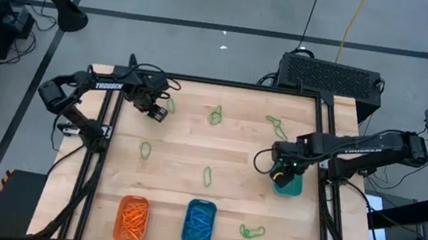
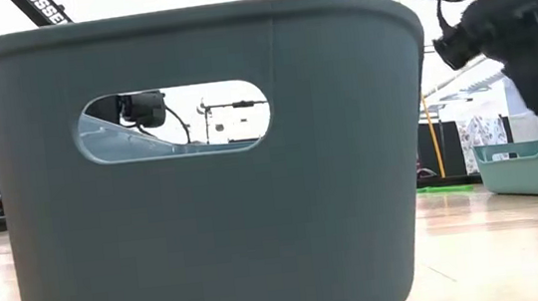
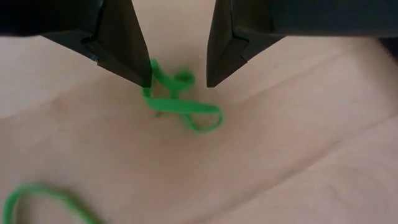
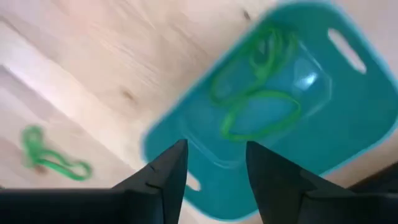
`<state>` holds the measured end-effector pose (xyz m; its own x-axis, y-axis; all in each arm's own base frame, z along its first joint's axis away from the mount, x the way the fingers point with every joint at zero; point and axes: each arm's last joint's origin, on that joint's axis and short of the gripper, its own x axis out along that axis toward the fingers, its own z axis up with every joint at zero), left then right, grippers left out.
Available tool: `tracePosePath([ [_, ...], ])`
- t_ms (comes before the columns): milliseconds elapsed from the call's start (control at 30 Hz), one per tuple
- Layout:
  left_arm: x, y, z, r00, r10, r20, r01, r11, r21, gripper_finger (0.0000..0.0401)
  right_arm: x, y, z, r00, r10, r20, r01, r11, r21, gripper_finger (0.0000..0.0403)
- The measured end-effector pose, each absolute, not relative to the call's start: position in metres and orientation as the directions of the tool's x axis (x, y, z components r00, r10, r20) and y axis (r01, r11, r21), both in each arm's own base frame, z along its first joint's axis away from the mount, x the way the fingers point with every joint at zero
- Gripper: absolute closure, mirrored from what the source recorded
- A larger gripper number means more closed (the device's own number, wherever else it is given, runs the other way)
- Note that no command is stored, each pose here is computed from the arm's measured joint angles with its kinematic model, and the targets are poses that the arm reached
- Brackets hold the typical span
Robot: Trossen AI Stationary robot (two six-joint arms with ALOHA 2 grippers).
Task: Sort rubber bands into baskets
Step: Put the green rubber band into the green bin
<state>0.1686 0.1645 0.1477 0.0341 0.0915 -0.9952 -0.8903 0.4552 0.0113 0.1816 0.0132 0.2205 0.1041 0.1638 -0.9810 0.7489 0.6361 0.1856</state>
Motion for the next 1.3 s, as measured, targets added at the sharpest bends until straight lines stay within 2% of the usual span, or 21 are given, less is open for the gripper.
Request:
tracePosePath([
  [133,0.171,0.165,0.144,0.058,0.087,-0.995,-0.890,0.456,-0.012,0.0239,0.192,0.013,0.243,0.190,0.143,-0.971,0.730,0.642,0.237,0.0248],
  [300,0.175,0.163,0.139,0.066,0.044,-0.997,-0.881,0.471,-0.038,0.0247,0.202,0.011,0.273,0.303,0.053,-0.952,0.682,0.685,0.255,0.0248],
  [400,0.177,0.161,0.139,0.064,0.041,-0.997,-0.866,0.499,-0.035,0.0280,0.206,0.010,0.290,0.360,0.009,-0.933,0.660,0.704,0.262,0.0248],
  [567,0.182,0.157,0.139,0.075,0.041,-0.996,-0.837,0.546,-0.040,0.0379,0.210,0.008,0.314,0.440,-0.056,-0.896,0.623,0.738,0.260,0.0248],
  [600,0.183,0.156,0.139,0.077,0.043,-0.996,-0.832,0.553,-0.040,0.0389,0.210,0.007,0.318,0.454,-0.068,-0.889,0.617,0.744,0.258,0.0248],
  [833,0.191,0.150,0.149,0.109,0.062,-0.992,-0.805,0.591,-0.052,0.0397,0.215,0.007,0.332,0.531,-0.086,-0.843,0.577,0.765,0.285,0.0248],
  [967,0.198,0.142,0.170,0.228,0.060,-0.972,-0.764,0.630,-0.140,0.0398,0.218,0.007,0.333,0.559,-0.079,-0.825,0.563,0.767,0.308,0.0248],
  [1067,0.204,0.132,0.195,0.401,0.006,-0.916,-0.661,0.695,-0.285,0.0399,0.224,0.008,0.337,0.614,-0.078,-0.785,0.517,0.792,0.326,0.0248],
  [1200,0.210,0.114,0.229,0.656,-0.158,-0.738,-0.413,0.744,-0.526,0.0399,0.238,0.008,0.346,0.755,-0.072,-0.651,0.385,0.853,0.352,0.0248],
  [1300,0.215,0.100,0.255,0.780,-0.221,-0.585,-0.242,0.756,-0.609,0.0400,0.251,0.009,0.355,0.852,-0.070,-0.519,0.279,0.899,0.337,0.0248],
])
